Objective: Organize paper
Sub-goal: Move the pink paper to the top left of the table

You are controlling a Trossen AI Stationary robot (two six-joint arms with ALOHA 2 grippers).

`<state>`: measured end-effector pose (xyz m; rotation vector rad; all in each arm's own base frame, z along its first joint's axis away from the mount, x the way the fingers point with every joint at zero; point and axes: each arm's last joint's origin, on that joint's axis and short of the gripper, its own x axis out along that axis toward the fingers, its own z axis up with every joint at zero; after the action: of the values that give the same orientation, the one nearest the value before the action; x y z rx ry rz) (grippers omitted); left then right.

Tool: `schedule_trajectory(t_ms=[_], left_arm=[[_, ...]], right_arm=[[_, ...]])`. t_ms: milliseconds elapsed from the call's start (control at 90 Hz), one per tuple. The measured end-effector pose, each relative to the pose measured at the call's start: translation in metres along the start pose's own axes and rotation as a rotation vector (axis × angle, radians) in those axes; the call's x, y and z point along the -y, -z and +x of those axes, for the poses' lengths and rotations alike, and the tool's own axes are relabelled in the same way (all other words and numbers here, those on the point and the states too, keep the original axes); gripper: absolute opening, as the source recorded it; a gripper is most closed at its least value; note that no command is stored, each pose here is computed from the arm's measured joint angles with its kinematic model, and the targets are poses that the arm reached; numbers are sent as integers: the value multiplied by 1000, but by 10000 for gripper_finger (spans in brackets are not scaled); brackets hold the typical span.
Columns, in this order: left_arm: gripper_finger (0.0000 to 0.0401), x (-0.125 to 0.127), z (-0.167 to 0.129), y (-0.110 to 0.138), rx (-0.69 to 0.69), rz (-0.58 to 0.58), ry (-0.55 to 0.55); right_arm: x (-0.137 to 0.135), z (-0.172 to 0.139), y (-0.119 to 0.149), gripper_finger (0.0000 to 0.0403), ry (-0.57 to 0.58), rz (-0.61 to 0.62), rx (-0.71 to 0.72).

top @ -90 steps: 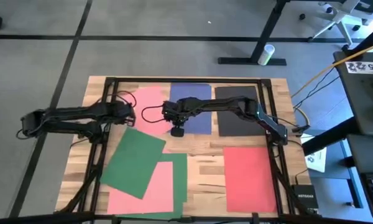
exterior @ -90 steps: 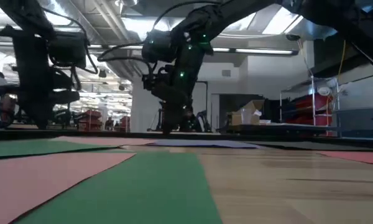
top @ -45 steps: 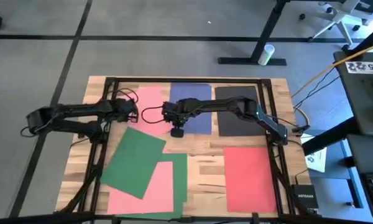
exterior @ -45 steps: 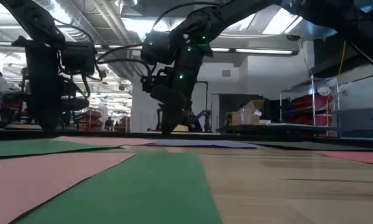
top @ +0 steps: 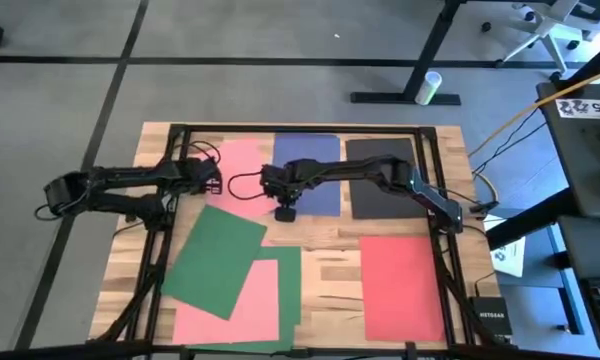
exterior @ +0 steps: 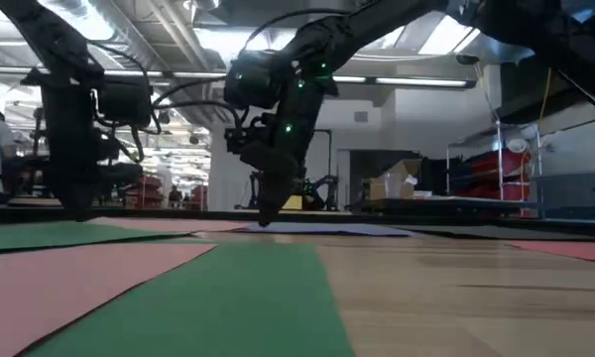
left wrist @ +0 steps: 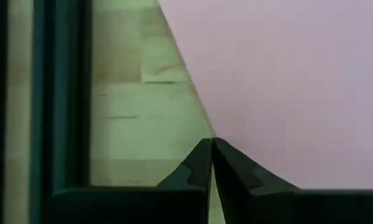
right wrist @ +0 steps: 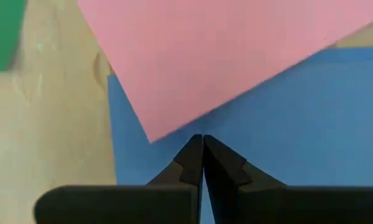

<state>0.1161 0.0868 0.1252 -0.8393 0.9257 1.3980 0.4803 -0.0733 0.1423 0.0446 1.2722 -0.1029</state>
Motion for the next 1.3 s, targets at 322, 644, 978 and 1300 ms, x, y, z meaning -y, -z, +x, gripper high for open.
schedule_trajectory(t_ms=[322,644,978,1300], left_arm=[[1,0,6,1,42,-13,13],[1,1,9,-8,80,-20,53],[0,14,-5,-28,167,1,140],[0,25,-46,-46,266,57,271]], right_arm=[[-2,2,-2,0,-56,2,27],[-9,10,-6,0,-118,-6,66],[-10,11,-8,0,-134,-9,83],[-10,11,-8,0,-134,-10,79]])
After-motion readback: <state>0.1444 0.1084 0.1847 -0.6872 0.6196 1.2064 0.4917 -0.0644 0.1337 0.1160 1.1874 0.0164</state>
